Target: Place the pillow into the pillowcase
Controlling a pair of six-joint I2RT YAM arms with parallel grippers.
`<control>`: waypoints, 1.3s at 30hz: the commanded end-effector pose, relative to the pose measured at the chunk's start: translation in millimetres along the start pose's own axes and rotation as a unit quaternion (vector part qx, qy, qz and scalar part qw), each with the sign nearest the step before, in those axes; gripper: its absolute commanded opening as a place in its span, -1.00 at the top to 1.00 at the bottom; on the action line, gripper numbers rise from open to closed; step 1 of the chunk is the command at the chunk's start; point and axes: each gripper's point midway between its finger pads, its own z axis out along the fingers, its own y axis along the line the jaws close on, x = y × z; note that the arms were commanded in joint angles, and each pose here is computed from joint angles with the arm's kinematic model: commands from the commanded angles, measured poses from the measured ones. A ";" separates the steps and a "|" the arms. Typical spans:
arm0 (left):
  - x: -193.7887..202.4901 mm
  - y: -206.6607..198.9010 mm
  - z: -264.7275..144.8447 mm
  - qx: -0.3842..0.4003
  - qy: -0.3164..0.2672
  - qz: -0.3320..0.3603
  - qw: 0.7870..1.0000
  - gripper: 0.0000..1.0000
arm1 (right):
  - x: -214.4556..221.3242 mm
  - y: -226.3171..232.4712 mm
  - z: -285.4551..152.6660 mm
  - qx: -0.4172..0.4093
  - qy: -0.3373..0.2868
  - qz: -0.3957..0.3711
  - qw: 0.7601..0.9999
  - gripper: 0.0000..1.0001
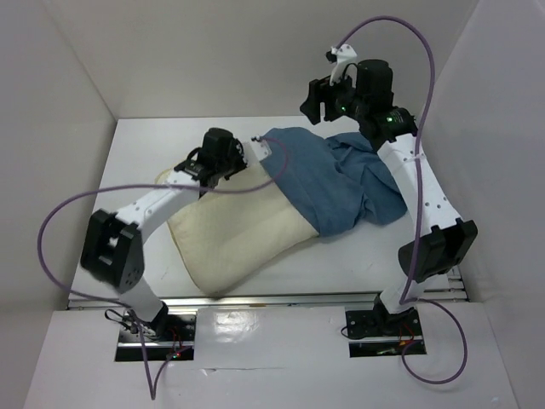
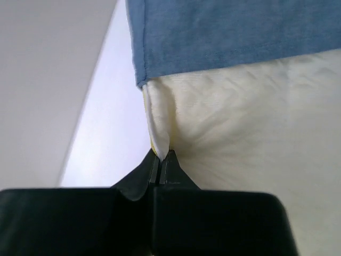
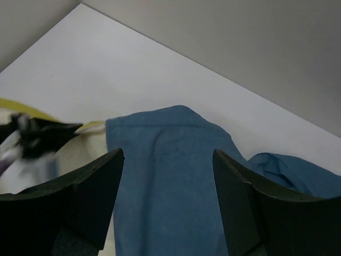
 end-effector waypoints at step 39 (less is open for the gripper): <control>93.7 -179.3 -108.4 0.181 0.078 0.030 0.980 -0.76 | 129.5 50.9 -54.3 -0.116 0.154 -0.071 0.979 -0.61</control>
